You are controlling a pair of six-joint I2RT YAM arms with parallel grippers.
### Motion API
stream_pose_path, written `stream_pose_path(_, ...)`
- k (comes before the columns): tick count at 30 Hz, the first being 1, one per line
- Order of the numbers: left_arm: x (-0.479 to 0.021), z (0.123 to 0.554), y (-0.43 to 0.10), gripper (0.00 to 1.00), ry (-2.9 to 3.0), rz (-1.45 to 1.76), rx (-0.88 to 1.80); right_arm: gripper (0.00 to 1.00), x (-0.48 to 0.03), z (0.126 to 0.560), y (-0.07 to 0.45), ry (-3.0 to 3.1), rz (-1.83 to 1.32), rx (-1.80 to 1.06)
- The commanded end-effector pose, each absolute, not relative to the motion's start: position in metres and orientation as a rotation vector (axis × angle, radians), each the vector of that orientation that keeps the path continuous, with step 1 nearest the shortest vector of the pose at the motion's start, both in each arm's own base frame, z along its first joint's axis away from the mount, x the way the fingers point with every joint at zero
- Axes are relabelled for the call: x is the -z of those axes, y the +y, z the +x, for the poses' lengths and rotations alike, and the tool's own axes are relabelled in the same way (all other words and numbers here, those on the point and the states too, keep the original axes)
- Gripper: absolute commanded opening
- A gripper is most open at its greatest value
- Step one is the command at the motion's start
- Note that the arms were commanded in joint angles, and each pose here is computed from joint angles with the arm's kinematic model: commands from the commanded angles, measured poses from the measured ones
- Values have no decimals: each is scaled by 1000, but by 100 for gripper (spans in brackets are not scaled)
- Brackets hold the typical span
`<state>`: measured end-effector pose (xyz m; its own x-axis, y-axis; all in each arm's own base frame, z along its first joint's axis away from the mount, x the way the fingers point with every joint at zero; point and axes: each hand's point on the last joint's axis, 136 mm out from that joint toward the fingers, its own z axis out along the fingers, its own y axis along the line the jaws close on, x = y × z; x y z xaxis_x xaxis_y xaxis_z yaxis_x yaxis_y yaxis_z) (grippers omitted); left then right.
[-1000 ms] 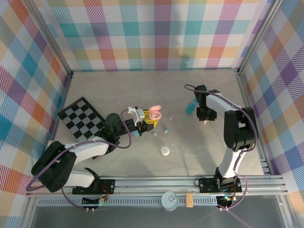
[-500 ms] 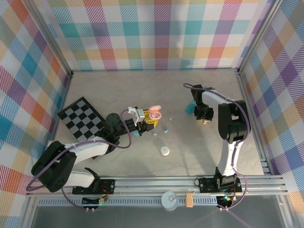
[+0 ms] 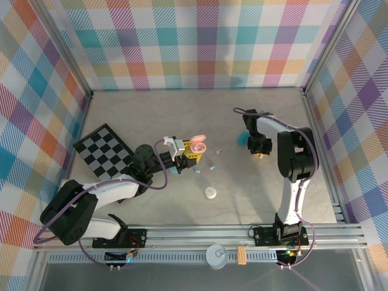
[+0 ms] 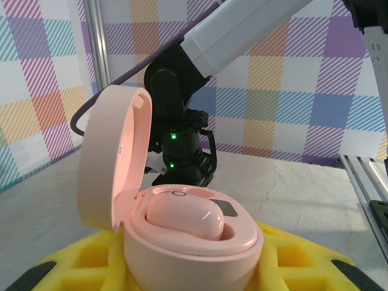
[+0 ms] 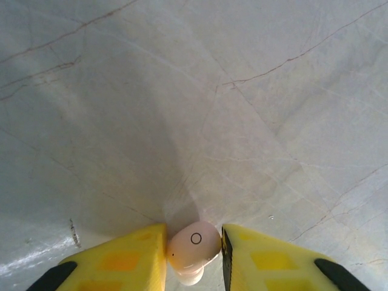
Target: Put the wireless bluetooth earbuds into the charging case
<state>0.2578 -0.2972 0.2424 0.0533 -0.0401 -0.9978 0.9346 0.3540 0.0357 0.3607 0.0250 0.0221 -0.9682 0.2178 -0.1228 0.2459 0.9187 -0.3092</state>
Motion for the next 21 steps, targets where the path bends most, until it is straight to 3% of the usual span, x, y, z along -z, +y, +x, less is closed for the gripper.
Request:
stream_pose_path(1, -253, 258, -297, 33, 1241, 937, 928, 29, -23, 346, 12, 3021, 393, 585)
stream_pose_path(9, -254, 258, -297, 32, 1238, 937, 930, 25, -20, 348, 14, 3020, 352, 557)
stream_pose_path(21, -253, 260, -298, 32, 1244, 939, 927, 24, -45, 353, 52, 2957, 168, 250)
